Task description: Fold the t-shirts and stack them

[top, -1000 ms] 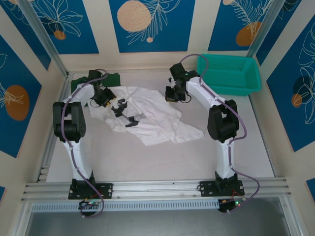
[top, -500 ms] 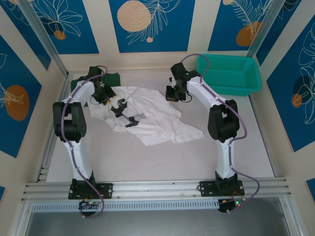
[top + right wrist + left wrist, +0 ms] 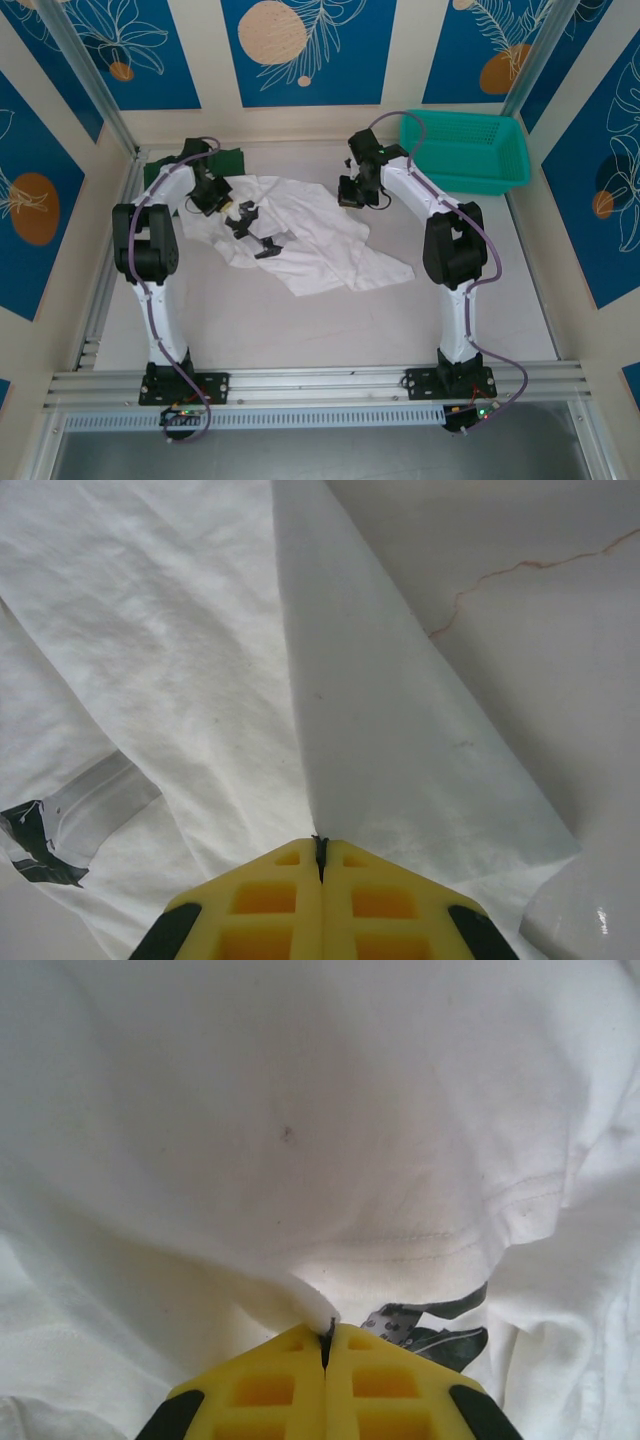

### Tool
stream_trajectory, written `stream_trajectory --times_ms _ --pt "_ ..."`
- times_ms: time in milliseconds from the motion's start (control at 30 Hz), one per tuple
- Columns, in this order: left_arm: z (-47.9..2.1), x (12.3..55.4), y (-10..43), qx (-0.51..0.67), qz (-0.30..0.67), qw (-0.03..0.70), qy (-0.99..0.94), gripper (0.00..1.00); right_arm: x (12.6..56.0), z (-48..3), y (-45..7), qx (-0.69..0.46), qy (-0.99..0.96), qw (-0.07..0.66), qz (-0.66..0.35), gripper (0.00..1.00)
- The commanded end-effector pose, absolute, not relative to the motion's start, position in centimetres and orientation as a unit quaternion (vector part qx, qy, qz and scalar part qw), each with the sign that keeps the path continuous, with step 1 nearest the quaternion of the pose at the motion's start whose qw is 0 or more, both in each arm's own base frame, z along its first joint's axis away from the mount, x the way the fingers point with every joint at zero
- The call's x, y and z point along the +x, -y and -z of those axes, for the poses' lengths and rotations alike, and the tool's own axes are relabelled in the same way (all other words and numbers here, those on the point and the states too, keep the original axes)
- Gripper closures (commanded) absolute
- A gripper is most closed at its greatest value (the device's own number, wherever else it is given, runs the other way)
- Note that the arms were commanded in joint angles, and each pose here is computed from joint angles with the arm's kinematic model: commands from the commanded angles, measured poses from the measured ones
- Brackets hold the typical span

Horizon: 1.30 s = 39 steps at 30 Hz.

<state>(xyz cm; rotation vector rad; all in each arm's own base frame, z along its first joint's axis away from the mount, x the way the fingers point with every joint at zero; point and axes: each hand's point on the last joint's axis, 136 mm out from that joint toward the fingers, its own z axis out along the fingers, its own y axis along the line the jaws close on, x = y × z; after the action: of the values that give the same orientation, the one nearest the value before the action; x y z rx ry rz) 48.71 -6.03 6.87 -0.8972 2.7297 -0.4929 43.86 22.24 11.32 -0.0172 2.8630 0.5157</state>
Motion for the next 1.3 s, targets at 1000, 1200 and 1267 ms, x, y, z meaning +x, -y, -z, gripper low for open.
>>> stream_trajectory --times_ms 1000,1200,1267 --pt "-73.2 27.7 5.3 -0.010 0.273 0.847 -0.456 1.00 30.9 -62.1 -7.8 -0.045 -0.649 0.744 -0.153 1.00" --pt "-76.5 23.9 5.9 0.011 0.318 0.858 -0.403 1.00 26.3 -67.3 -8.0 -0.068 -0.579 0.796 -0.163 1.00" --pt "-76.7 23.9 5.9 0.005 0.332 0.855 -0.399 1.00 26.0 -67.7 -8.2 -0.073 -0.573 0.799 -0.167 1.00"
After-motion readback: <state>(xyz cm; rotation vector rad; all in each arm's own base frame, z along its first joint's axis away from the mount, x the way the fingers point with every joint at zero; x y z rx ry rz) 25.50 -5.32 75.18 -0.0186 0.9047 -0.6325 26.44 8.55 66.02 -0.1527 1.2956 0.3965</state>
